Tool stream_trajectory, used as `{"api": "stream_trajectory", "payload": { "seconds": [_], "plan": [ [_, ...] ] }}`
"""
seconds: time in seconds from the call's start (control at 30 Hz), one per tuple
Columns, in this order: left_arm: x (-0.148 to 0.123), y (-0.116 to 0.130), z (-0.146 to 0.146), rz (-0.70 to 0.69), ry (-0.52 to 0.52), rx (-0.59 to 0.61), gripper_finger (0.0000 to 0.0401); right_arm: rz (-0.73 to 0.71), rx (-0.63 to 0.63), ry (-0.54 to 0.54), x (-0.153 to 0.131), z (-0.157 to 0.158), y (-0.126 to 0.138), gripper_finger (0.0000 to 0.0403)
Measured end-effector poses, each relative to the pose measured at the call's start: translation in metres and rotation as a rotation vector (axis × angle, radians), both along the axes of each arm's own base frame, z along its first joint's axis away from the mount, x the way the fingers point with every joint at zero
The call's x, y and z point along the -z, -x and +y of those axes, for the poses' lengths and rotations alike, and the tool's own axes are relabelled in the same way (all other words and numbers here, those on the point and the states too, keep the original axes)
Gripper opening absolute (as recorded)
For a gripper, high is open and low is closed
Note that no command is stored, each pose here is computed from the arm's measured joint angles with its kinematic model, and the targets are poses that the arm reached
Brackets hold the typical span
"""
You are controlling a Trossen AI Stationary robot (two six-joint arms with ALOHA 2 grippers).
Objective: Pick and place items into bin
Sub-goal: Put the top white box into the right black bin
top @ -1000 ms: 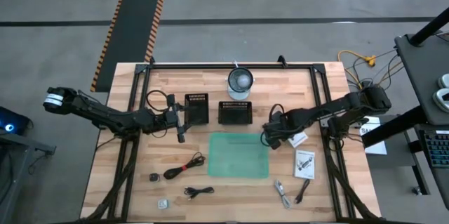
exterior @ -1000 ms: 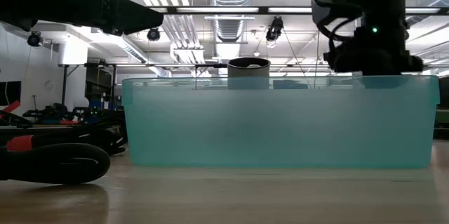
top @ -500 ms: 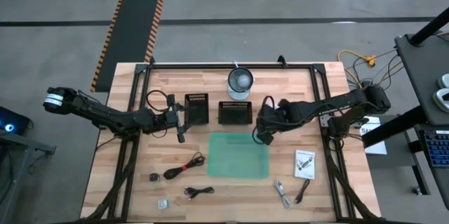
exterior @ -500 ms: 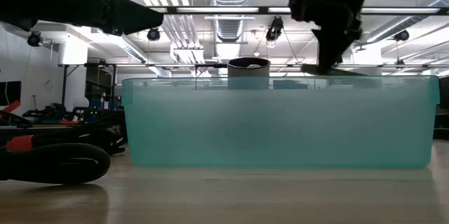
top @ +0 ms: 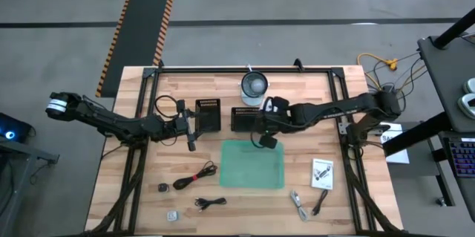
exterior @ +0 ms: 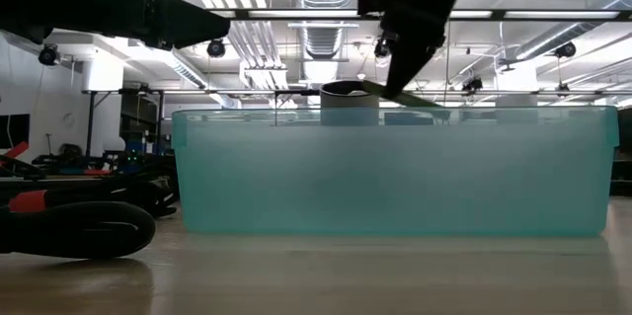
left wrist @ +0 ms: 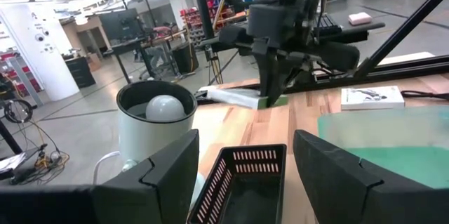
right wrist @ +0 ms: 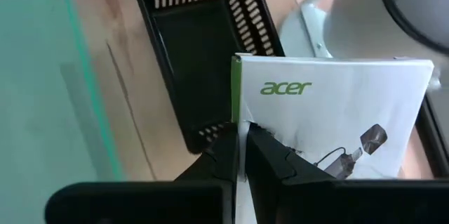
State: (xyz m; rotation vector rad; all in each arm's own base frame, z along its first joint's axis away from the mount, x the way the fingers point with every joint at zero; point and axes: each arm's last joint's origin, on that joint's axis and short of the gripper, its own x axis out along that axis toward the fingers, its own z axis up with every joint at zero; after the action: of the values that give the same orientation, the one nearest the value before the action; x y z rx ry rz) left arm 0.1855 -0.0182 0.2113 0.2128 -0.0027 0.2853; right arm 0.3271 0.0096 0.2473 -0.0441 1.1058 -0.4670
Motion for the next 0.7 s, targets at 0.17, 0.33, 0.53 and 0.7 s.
{"api": "stream_trajectory", "payload": {
  "seconds": [0.17, 0.33, 0.53, 0.7],
  "plan": [
    [0.0, 0.0, 0.0, 0.0, 0.0, 0.0, 0.0215, 0.032, -0.095, -0.017, 0.001, -0.01, -0.018, 0.0009],
    [0.0, 0.0, 0.0, 0.0, 0.0, 0.0, 0.0215, 0.034, -0.185, -0.086, 0.007, -0.025, -0.034, 0.0009],
    [0.0, 0.0, 0.0, 0.0, 0.0, -0.004, 0.0215, 0.06, -0.241, -0.15, 0.017, -0.043, -0.048, 0.0009],
    [0.0, 0.0, 0.0, -0.001, 0.0, -0.005, 0.0215, 0.051, -0.289, -0.186, 0.017, -0.052, -0.056, 0.0009]
  ]
}}
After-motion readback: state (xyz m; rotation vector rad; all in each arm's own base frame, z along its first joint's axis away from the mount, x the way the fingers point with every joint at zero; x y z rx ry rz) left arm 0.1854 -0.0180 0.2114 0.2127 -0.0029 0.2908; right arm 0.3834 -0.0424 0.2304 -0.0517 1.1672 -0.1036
